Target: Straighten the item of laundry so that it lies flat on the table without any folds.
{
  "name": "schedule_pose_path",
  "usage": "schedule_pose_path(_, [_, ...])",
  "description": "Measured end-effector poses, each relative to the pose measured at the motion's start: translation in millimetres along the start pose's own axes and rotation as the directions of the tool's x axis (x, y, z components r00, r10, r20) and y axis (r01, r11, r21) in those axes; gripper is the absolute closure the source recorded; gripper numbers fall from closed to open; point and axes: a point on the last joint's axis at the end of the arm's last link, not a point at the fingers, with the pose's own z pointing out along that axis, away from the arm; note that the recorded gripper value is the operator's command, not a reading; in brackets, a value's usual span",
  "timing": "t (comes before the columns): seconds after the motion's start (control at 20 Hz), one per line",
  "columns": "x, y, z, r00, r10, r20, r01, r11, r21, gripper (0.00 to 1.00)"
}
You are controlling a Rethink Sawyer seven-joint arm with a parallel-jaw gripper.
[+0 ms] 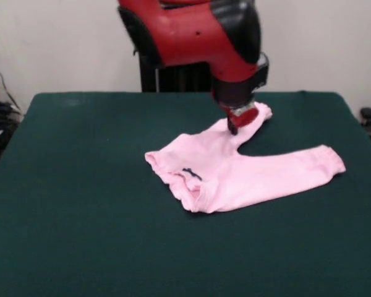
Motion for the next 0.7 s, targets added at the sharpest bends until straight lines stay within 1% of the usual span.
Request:
schedule_pose_path(0.05, [16, -2, -3, 0.995, -0.075, 0.069, 0.073, 0.997, 0.026, 1.0])
schedule_pose_path(0.15, [33, -2, -9, 0.979, -0.152, 0.135, 0.146, 0.988, 0.053, 1.0])
schedule_pose_path(0.25, [51, -1, -21, 0.954, -0.221, 0.201, 0.209, 0.975, 0.077, 1.0])
schedule_pose_path(0.3, [62, 1, -34, 0.936, -0.254, 0.244, 0.24, 0.967, 0.086, 1.0])
schedule_pose_path(0.4, [66, 3, -52, 0.924, -0.262, 0.28, 0.248, 0.965, 0.085, 1.0])
schedule_pose_path(0.5, [62, 4, -70, 0.916, -0.252, 0.311, 0.241, 0.968, 0.073, 1.0])
schedule_pose_path(0.7, [48, 5, -100, 0.91, -0.215, 0.354, 0.217, 0.976, 0.036, 1.0])
